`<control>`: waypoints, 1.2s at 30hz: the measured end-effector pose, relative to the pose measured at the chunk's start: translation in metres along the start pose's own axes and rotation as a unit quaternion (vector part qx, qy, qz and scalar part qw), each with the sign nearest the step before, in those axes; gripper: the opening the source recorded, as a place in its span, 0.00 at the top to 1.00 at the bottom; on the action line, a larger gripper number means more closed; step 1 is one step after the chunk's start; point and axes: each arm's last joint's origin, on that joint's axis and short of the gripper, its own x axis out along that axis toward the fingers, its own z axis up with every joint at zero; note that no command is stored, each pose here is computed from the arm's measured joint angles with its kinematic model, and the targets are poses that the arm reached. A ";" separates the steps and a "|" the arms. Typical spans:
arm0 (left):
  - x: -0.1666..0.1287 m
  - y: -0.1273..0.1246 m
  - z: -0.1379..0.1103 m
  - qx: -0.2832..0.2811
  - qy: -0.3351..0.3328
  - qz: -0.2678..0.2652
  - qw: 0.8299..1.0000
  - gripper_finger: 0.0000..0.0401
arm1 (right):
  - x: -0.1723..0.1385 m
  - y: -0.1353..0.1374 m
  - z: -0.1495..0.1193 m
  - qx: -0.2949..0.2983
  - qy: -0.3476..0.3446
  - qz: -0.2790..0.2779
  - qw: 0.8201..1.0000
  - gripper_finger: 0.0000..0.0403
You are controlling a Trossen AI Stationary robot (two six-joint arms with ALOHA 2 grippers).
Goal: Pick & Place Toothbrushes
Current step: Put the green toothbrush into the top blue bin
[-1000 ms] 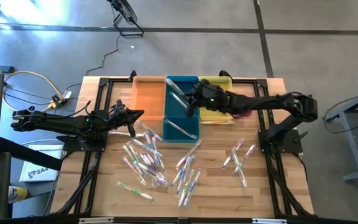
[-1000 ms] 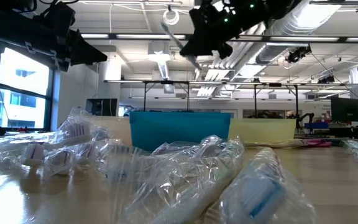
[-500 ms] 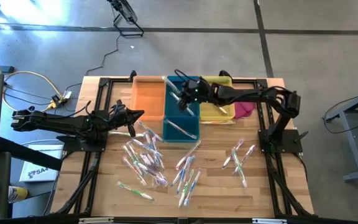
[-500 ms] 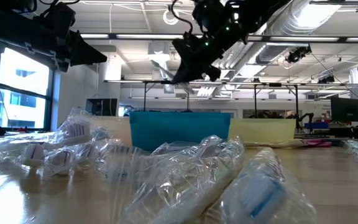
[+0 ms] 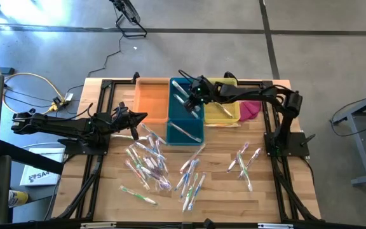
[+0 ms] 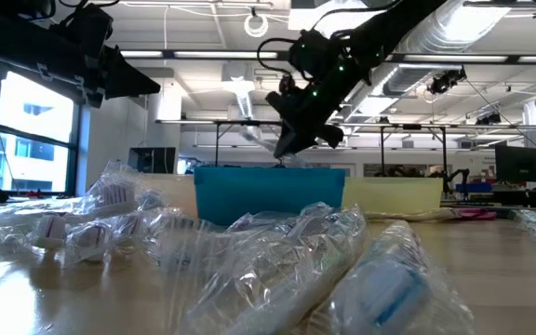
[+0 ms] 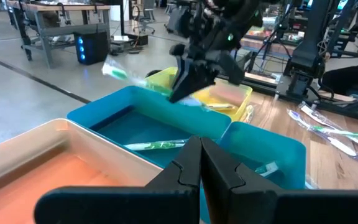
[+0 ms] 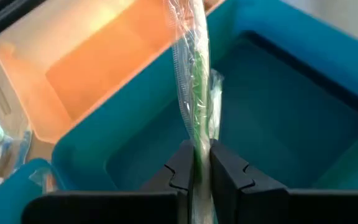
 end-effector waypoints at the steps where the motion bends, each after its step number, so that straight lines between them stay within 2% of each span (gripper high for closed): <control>1: 0.000 0.000 0.000 0.000 0.000 0.000 1.000 1.00 | 0.003 0.000 -0.002 0.000 0.004 0.000 1.000 0.94; 11: 0.000 0.000 0.000 0.000 0.000 0.000 1.000 1.00 | 0.023 -0.005 -0.017 0.011 0.047 -0.008 0.999 0.94; 23: 0.000 0.000 0.000 0.000 0.000 0.000 1.000 1.00 | 0.023 -0.006 -0.019 0.010 0.062 -0.010 0.998 0.93; 28: 0.000 0.000 0.000 0.000 0.000 0.000 1.000 1.00 | 0.023 -0.007 -0.019 0.006 0.055 -0.029 0.998 0.83; 36: 0.000 0.000 0.000 0.000 0.001 0.000 1.000 1.00 | 0.021 -0.006 -0.017 -0.024 0.052 -0.020 0.998 0.65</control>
